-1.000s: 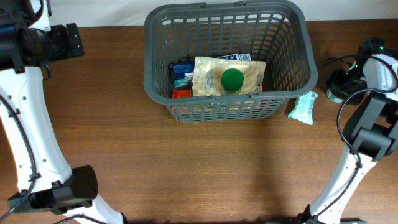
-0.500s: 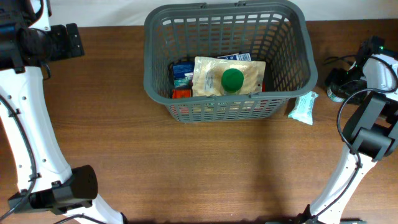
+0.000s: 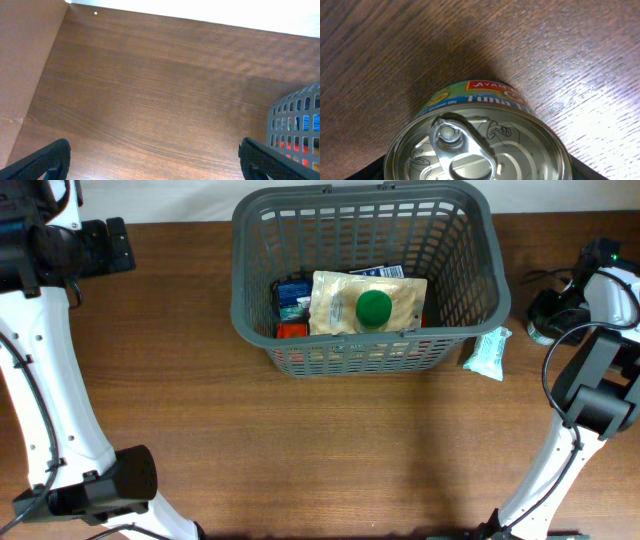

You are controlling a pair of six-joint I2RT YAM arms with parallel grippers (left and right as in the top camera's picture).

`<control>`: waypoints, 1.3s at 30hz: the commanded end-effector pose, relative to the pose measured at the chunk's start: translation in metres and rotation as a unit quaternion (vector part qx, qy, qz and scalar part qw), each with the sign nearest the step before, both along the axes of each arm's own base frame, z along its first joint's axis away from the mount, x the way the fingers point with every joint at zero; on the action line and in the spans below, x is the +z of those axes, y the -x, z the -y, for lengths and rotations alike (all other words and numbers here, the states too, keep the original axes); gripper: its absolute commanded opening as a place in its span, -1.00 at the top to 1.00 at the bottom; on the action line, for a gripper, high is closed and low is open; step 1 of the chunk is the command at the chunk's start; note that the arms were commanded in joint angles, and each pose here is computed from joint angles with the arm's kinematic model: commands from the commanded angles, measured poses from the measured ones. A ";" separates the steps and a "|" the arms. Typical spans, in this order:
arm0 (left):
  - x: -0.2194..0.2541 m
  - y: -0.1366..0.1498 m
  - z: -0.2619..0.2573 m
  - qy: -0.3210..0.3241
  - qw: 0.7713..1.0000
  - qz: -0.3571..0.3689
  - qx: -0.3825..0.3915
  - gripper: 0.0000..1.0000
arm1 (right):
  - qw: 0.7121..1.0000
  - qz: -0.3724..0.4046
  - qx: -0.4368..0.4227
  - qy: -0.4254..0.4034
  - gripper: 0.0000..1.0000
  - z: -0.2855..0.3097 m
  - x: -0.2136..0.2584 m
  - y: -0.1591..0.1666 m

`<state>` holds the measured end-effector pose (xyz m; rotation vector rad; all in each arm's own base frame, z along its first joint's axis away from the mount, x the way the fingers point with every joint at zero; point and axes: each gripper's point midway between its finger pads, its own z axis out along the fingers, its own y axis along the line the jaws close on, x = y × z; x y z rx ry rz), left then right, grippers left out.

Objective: Pack container
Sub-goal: 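Lower the right gripper over the tuna tin and grasp it, then carry the tuna tin into the basket and release it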

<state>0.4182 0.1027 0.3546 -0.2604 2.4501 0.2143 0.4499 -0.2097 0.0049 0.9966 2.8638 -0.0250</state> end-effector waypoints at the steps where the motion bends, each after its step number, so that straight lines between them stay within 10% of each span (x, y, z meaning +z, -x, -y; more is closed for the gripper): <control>1: -0.003 -0.001 0.001 0.009 1.000 -0.001 0.003 -0.99 | 1.000 -0.010 -0.007 0.003 -0.40 0.004 -0.008 0.004; 15: -0.003 -0.001 0.001 0.009 1.000 -0.001 0.003 -0.99 | 0.999 0.040 -0.005 -0.003 0.12 0.003 0.049 -0.016; 29: -0.003 -0.001 0.001 0.009 1.000 -0.001 0.003 -0.99 | 0.973 0.228 0.023 0.012 0.30 -0.014 0.243 -0.038; 39: -0.003 -0.001 0.001 0.009 1.000 -0.001 0.003 -0.99 | 0.925 0.368 0.094 -0.006 0.34 -0.092 0.390 0.011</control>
